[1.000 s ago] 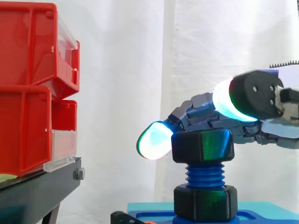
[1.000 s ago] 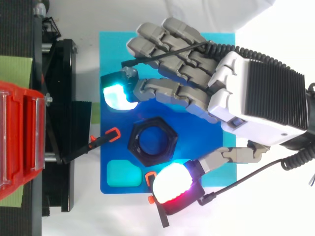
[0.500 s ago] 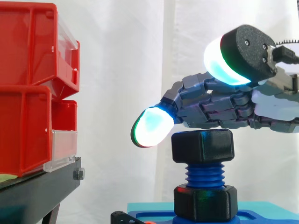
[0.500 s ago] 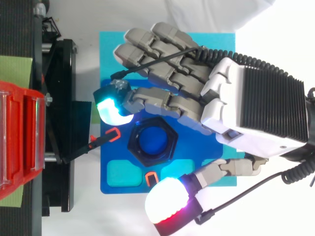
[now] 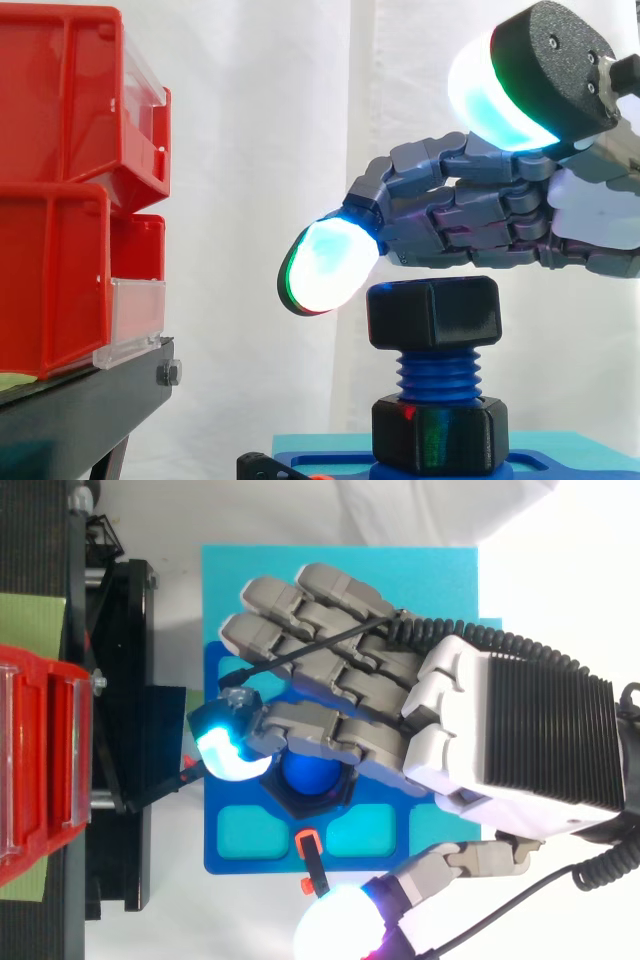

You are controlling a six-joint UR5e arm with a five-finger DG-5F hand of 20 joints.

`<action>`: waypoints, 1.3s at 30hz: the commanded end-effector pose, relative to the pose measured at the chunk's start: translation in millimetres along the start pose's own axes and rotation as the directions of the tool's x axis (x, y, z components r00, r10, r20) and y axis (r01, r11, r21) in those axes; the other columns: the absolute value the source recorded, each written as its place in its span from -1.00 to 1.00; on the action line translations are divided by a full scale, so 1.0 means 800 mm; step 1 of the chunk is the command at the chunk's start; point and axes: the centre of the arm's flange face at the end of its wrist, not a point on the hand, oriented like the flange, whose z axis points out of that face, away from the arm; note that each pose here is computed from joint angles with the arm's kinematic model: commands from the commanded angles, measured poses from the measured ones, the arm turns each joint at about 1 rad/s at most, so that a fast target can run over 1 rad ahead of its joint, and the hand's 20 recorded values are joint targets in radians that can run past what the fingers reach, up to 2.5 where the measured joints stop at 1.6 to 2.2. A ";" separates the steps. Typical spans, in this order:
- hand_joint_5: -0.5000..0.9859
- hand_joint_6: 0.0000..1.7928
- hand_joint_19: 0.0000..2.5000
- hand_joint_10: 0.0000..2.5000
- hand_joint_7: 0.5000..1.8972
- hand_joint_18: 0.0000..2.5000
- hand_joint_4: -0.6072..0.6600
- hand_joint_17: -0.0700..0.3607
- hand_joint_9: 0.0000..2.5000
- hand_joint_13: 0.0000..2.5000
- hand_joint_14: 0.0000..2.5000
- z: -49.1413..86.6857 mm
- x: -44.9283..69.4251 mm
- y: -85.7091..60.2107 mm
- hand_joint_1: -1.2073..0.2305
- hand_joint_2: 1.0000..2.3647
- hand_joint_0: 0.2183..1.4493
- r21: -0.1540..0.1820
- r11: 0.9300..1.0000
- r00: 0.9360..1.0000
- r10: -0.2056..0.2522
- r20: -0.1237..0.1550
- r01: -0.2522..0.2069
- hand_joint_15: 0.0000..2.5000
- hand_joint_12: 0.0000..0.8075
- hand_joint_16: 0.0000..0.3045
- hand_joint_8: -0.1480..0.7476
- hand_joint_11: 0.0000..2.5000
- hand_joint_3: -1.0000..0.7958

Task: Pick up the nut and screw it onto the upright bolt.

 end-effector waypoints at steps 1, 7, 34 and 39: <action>-0.58 -0.44 -1.00 -1.00 -0.41 -1.00 0.41 0.08 -0.82 -0.90 -1.00 0.000 0.001 0.000 0.46 -1.00 -0.76 0.000 1.000 1.000 0.000 -0.003 0.000 -1.00 0.11 -0.53 0.06 -1.00 -0.44; -0.57 -0.44 -1.00 -1.00 -0.41 -1.00 0.42 0.06 -0.77 -0.86 -1.00 0.001 -0.001 -0.002 0.42 -1.00 -0.74 -0.017 1.000 1.000 -0.001 -0.006 0.001 -1.00 0.10 -0.54 0.08 -1.00 -0.44; -0.51 -0.44 -1.00 -1.00 -0.22 -0.95 0.56 -0.20 -0.64 -0.76 -1.00 0.009 -0.015 -0.036 0.35 -1.00 -0.69 -0.028 1.000 1.000 -0.013 -0.010 0.013 -1.00 -0.05 -0.70 0.14 -1.00 -0.44; -0.50 -0.44 -1.00 -1.00 -0.18 -0.93 0.59 -0.23 -0.60 -0.74 -1.00 0.010 -0.021 -0.045 0.35 -1.00 -0.68 -0.030 0.999 1.000 -0.016 -0.009 0.016 -1.00 -0.09 -0.72 0.14 -1.00 -0.44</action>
